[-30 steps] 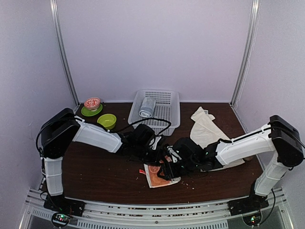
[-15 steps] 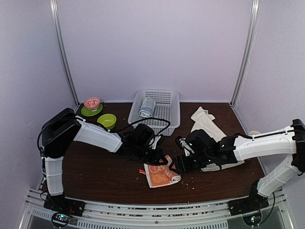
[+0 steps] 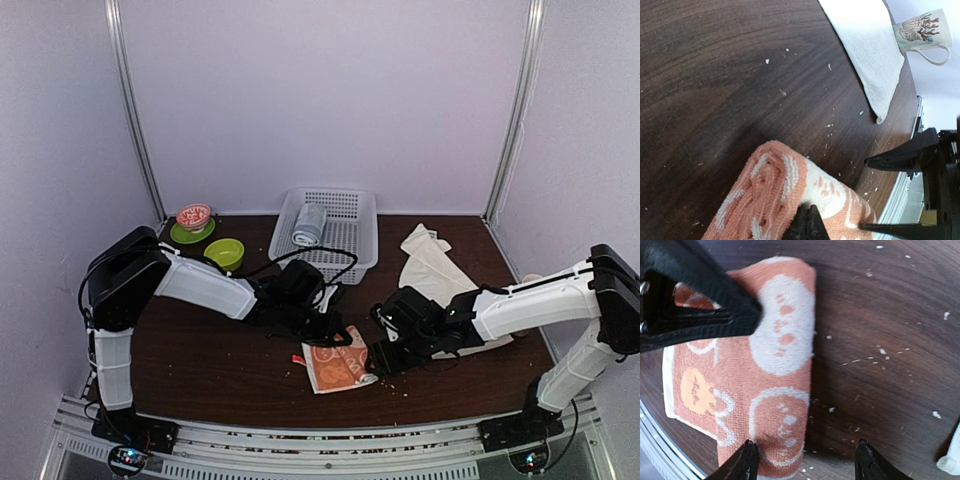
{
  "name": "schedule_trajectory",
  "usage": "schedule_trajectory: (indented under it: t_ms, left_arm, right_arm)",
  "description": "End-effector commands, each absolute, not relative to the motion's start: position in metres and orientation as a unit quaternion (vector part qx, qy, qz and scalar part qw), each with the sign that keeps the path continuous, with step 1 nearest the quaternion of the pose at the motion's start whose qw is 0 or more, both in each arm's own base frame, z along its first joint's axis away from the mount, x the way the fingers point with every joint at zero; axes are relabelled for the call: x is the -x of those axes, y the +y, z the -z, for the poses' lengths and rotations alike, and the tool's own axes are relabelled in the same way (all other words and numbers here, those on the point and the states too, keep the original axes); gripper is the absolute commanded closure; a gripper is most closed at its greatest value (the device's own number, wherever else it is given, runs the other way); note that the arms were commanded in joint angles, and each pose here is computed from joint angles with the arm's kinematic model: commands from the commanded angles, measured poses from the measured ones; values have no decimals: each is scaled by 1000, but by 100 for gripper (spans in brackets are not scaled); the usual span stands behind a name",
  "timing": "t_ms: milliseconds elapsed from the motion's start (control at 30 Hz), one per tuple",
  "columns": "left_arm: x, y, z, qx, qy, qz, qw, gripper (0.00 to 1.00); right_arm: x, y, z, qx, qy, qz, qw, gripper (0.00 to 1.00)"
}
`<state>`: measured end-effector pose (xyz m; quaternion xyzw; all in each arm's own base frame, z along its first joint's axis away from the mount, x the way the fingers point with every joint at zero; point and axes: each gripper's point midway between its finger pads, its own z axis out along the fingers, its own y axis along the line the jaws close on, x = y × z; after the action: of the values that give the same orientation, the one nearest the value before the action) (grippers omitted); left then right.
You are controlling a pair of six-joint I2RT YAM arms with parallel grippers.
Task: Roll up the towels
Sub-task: Roll the towel from the center of the board.
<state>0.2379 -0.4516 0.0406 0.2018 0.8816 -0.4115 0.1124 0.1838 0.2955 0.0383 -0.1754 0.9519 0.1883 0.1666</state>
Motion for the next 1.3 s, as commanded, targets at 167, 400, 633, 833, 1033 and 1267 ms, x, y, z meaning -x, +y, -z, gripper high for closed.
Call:
schedule_trajectory:
  t_ms: [167,400,633,833,1033,1267]
  left_arm:
    - [-245,-443,-24,-196,893,390,109,100]
    - [-246,-436,-19,-192,896,385,109,100]
    - [-245,-432,-15,-190,898,383,107,100]
    - [-245,-431,-15,-192,898,381,109,100]
    - [-244,-429,-13,-190,898,381,111,100]
    - [-244,-426,-16,-189,898,380,114,100]
  right_arm:
    - [-159,312,-27,246,948,-141,146,32]
    - [-148,317,-5,264,952,-98,119,32]
    - [-153,327,-37,258,943,-145,153,28]
    - [-175,330,-83,189,929,-255,187,27]
    - [-196,325,-73,88,921,-341,168,29]
    - [-200,341,-49,45,916,-377,128,33]
